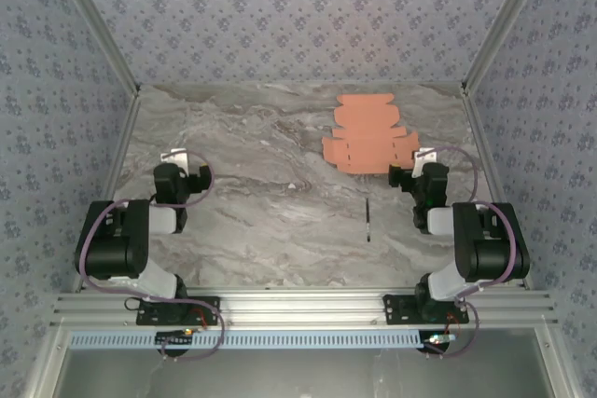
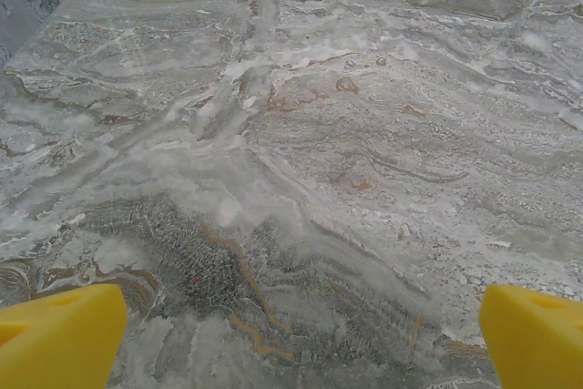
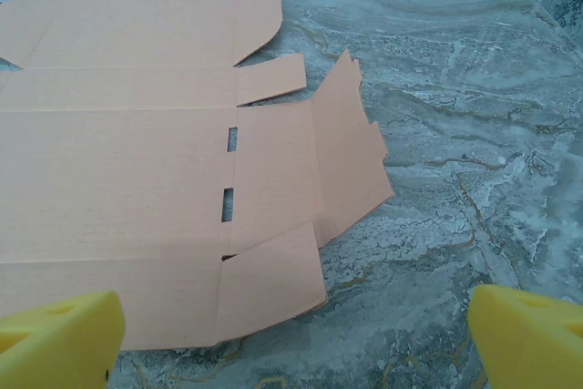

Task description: Fold the paper box

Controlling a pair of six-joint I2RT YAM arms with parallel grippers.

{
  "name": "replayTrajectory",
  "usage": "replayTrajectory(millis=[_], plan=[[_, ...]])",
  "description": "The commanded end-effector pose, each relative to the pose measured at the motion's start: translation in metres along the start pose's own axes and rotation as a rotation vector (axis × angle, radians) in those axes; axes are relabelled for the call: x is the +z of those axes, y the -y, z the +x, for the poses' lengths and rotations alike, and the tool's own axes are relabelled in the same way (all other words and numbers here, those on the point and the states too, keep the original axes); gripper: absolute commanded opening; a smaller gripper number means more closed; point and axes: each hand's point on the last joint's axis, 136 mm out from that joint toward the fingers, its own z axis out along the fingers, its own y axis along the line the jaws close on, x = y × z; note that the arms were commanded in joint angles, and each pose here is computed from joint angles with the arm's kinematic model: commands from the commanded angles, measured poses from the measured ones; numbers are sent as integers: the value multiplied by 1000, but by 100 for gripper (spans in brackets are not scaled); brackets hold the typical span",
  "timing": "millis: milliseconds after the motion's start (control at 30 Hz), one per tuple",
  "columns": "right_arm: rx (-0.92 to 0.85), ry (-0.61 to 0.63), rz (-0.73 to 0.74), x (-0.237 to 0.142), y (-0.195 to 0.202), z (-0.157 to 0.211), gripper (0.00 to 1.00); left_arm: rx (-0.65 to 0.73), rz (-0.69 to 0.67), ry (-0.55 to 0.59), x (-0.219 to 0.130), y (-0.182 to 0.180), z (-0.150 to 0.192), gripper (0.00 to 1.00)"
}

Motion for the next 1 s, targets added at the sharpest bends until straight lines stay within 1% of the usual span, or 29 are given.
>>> replayTrajectory(millis=[0,800,933,967], plan=[[20,20,3,3,2,-9,99,10,15,44,1,2,-18,99],[28,19,-8,4,2,-10,99,8,17,44,2,2,-18,99],[26,21,-3,3,3,-10,99,5,7,45,1,0,-19,99],[24,22,21,3,5,-12,99,1,1,42,0,0,-21,99]])
